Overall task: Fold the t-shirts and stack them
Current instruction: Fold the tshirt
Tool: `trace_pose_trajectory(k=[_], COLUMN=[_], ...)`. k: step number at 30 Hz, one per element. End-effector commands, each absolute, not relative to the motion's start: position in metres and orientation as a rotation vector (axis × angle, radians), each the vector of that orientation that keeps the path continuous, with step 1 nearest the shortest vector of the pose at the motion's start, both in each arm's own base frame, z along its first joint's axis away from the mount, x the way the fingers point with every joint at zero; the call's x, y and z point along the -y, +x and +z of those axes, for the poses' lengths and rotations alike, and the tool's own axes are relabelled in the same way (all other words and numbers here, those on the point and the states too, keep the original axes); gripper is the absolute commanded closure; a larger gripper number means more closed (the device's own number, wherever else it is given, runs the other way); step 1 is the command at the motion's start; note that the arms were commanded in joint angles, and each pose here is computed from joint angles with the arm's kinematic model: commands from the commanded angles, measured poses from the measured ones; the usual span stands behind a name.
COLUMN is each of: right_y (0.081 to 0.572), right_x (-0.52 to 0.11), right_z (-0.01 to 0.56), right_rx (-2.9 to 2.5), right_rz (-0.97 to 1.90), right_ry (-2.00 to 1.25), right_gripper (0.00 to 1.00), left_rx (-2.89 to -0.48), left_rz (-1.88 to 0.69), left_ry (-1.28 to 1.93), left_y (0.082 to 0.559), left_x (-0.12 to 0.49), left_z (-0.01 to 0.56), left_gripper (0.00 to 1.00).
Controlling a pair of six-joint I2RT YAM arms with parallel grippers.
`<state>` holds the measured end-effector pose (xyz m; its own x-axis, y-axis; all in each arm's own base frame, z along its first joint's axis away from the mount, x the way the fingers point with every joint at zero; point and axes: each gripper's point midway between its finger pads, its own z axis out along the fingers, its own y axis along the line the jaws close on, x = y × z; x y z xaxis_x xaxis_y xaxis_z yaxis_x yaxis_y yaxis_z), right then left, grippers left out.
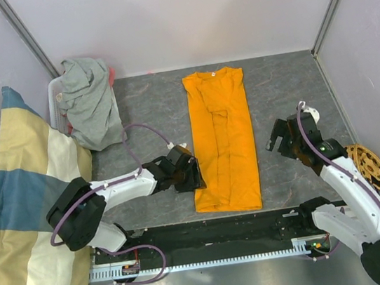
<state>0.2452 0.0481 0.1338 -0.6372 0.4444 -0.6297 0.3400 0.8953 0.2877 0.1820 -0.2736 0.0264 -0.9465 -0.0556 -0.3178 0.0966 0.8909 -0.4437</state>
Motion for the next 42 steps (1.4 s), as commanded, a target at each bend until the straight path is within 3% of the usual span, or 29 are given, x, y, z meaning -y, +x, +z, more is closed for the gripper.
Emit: trace_pose_trajectory(k=[1, 20, 28, 42], right_y=[0.213, 0.138, 0.129, 0.127], right_x=[-0.063, -0.111, -0.115, -0.125], right_z=[0.121, 0.076, 0.067, 0.054], right_rx=[-2.400, -2.637, -2.659, -2.682], right_rz=[0.297, 0.535, 0.555, 0.593], right_ry=[0.582, 0.524, 0.518, 0.501], right_gripper=[0.03, 0.09, 0.10, 0.16], left_rx=[-2.715, -2.795, -2.837, -2.754], left_rz=[-0.767, -0.769, -0.774, -0.817], left_ry=[0.076, 0.026, 0.087, 0.034], left_y=[0.172, 0.113, 0.083, 0.081], left_x=[0.285, 0.267, 0.281, 0.259], left_z=[0.046, 0.021, 0.015, 0.045], left_gripper=[0.33, 0.32, 0.32, 0.33])
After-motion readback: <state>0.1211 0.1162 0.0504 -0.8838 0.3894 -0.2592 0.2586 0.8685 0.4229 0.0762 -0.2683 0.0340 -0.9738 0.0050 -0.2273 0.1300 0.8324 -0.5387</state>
